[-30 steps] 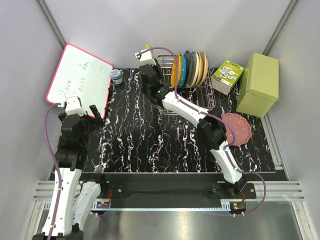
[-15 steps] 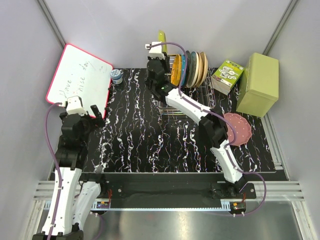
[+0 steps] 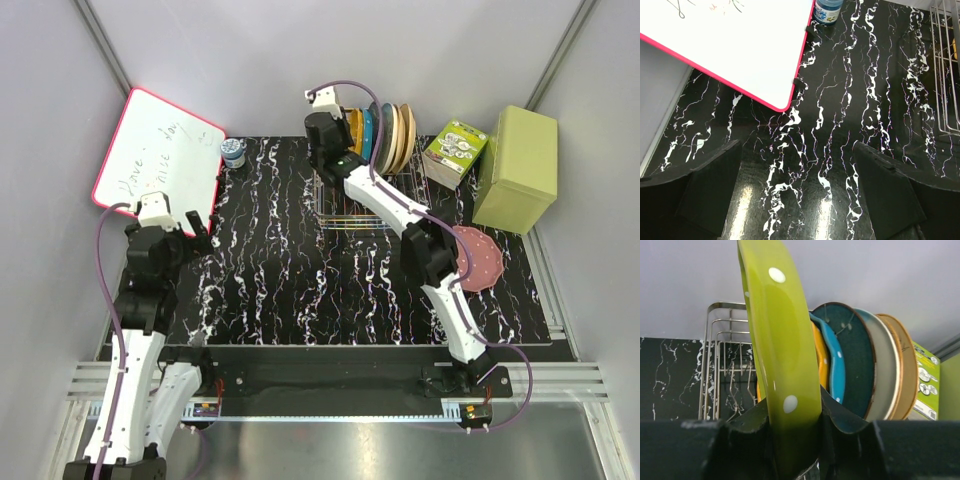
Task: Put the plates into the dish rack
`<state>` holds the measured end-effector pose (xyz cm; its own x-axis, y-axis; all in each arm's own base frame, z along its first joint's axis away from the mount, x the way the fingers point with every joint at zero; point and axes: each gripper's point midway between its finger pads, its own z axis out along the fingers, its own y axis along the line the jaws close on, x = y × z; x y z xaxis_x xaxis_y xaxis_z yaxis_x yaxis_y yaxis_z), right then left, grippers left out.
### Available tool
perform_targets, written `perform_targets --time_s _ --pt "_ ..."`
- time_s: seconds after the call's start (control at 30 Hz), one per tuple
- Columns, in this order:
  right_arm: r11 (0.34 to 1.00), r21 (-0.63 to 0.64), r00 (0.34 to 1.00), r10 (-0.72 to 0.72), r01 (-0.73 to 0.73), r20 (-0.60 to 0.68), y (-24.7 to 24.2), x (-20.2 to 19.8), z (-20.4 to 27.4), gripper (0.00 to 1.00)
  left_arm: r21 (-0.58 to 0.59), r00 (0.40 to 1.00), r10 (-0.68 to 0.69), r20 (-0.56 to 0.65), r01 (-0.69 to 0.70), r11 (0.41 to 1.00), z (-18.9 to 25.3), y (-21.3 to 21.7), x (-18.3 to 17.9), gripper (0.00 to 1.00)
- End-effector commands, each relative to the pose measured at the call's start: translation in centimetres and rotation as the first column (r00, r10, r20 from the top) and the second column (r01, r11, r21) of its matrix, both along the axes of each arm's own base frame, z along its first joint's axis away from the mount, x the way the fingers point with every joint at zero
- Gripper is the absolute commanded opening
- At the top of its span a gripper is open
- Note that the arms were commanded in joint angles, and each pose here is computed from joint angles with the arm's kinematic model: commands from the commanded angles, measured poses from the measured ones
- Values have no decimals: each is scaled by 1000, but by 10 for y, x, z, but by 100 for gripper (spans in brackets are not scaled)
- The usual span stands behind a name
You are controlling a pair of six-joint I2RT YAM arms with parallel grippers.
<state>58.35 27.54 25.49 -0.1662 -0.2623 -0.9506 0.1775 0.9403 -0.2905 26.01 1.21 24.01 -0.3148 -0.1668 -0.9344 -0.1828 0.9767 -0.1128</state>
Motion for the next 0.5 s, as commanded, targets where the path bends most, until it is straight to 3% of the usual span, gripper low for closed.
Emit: perform_targets --time_s 0.0,0.47 --pt "985 173 984 -7 -24 178 4 7 68 0 -5 998 -31 48 31 1000 9 -5 6 99" --pt "983 178 982 -79 48 172 -20 26 53 0 -3 998 -57 24 58 998 1 -9 9 99"
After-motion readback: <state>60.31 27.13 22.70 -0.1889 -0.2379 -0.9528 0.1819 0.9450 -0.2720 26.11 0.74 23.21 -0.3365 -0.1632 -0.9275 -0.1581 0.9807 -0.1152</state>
